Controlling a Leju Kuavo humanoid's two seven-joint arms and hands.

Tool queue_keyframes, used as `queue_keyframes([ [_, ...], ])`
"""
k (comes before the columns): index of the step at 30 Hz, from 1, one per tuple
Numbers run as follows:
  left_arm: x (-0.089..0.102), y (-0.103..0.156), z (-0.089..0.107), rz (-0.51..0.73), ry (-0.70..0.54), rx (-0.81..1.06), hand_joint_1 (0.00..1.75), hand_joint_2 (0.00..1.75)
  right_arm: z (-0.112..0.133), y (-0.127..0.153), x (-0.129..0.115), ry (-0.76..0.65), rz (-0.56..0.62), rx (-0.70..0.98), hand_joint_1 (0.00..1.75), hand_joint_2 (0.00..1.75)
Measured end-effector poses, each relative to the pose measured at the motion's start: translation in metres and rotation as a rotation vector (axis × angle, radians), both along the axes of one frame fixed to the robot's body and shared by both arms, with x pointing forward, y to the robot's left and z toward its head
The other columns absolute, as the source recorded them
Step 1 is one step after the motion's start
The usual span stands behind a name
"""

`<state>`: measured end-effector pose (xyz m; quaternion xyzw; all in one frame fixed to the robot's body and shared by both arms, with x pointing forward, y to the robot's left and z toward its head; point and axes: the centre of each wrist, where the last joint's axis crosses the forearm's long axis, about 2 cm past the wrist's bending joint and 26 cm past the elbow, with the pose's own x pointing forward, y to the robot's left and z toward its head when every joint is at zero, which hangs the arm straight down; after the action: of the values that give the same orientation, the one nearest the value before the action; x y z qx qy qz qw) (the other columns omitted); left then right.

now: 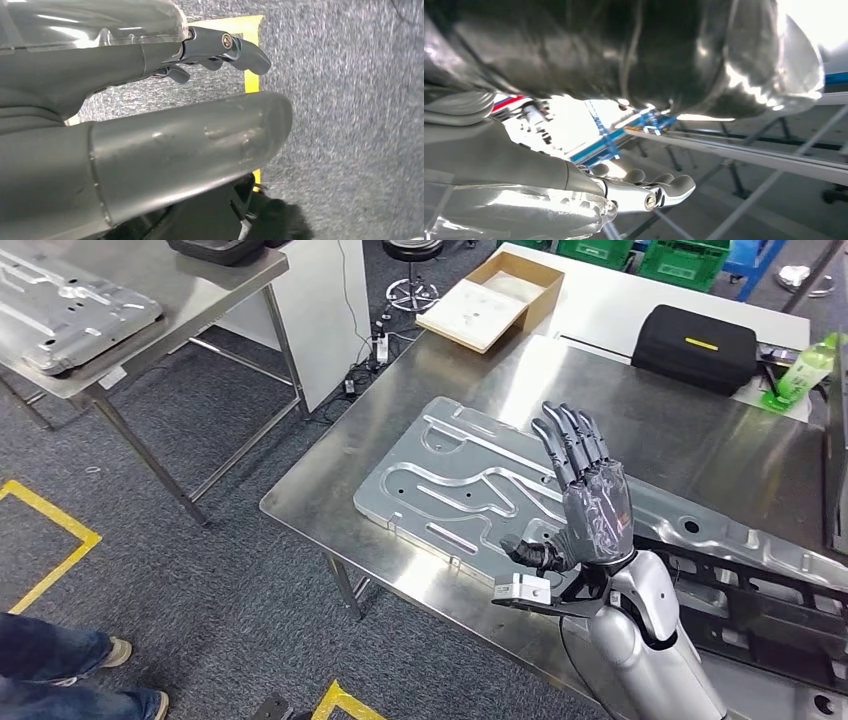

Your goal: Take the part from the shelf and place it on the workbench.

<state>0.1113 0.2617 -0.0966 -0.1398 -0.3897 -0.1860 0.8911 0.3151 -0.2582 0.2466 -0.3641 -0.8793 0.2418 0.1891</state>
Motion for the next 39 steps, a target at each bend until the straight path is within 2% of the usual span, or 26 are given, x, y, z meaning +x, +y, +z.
queue_keyframes([
  [10,0.003,0.004,0.001,0.014,-0.009,0.009,0.00,0.00,0.008,0.003,0.005,-0.024,0.026,0.003,0.00,0.00],
  [16,-0.003,0.003,-0.001,0.035,-0.007,0.011,0.00,0.00,0.010,0.006,0.010,-0.044,0.052,-0.006,0.00,0.00],
  [24,0.002,-0.005,0.002,0.090,-0.040,0.004,0.00,0.00,0.023,0.013,0.021,-0.079,0.094,-0.001,0.00,0.00],
  [29,0.002,-0.007,0.003,0.104,-0.039,0.011,0.00,0.00,0.019,0.015,0.023,-0.068,0.103,-0.010,0.00,0.00],
  [39,0.007,-0.003,0.005,0.107,-0.053,0.004,0.00,0.00,0.025,0.016,0.027,-0.091,0.101,-0.011,0.00,0.00],
])
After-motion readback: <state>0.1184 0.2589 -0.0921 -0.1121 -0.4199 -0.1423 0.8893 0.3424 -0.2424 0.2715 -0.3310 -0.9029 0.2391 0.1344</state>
